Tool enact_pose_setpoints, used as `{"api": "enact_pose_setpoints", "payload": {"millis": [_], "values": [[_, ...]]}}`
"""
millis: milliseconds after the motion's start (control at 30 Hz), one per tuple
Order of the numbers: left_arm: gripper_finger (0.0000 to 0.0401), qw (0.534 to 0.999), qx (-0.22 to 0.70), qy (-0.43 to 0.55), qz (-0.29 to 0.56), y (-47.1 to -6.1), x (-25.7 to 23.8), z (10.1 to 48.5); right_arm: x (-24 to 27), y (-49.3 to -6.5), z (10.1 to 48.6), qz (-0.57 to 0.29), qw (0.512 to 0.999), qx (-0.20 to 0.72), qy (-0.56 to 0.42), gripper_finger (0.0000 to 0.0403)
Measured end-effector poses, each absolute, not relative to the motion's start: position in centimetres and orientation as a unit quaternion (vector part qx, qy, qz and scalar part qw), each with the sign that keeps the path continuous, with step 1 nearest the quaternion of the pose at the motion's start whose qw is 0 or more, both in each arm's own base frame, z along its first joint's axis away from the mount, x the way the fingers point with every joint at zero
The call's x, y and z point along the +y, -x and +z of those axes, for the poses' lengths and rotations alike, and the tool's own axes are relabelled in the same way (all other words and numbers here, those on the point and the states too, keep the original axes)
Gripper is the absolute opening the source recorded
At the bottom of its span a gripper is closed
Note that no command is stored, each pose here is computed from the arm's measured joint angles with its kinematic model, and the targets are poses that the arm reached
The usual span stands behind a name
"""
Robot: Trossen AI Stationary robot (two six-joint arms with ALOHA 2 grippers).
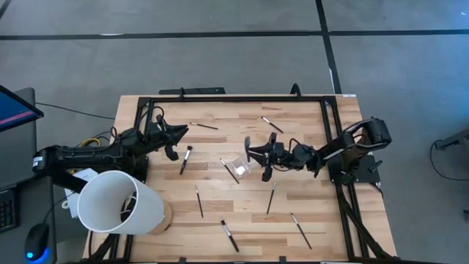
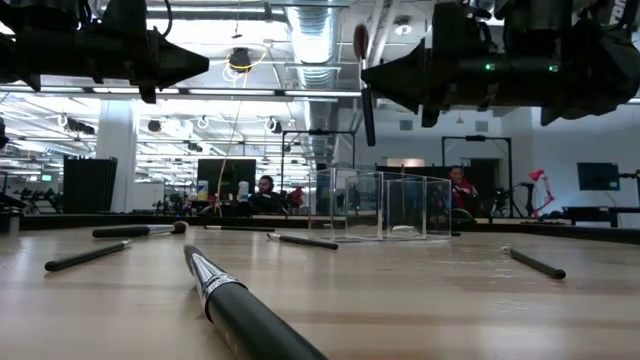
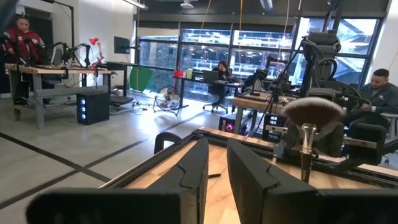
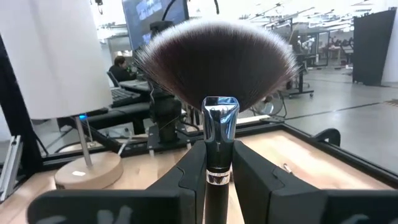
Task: Put items in baskets/containers
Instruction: Put the black highlighter brush into the transparent organizer
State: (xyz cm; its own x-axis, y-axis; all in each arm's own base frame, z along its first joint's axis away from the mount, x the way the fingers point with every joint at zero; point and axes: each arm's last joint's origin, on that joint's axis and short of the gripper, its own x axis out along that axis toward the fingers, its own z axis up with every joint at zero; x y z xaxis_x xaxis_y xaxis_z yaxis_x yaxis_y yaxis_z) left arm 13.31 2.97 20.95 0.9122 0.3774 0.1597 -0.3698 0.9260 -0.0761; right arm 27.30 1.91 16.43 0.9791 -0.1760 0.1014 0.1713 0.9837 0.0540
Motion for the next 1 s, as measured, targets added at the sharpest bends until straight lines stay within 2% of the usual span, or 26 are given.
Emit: {"api": "enact_pose_setpoints", "payload": {"millis": [300, 633, 1000], "values": [[0.0057, 0.978, -0.086, 0.022, 0.191, -13.3, 3.0, 21.0, 2.0, -27.5, 16.7, -0.081, 0.994, -0.064, -0.041, 0.0059], [0.0057, 0.977, -0.086, 0.022, 0.191, -13.3, 3.0, 20.9, 3.0, -30.5, 14.0, -0.07, 0.996, -0.04, -0.036, 0.0059], [0.0057, 0.978, -0.085, 0.019, 0.192, -13.3, 3.0, 20.9, 2.8, -31.1, 11.8, -0.077, 0.996, -0.012, -0.032, 0.0059]]}}
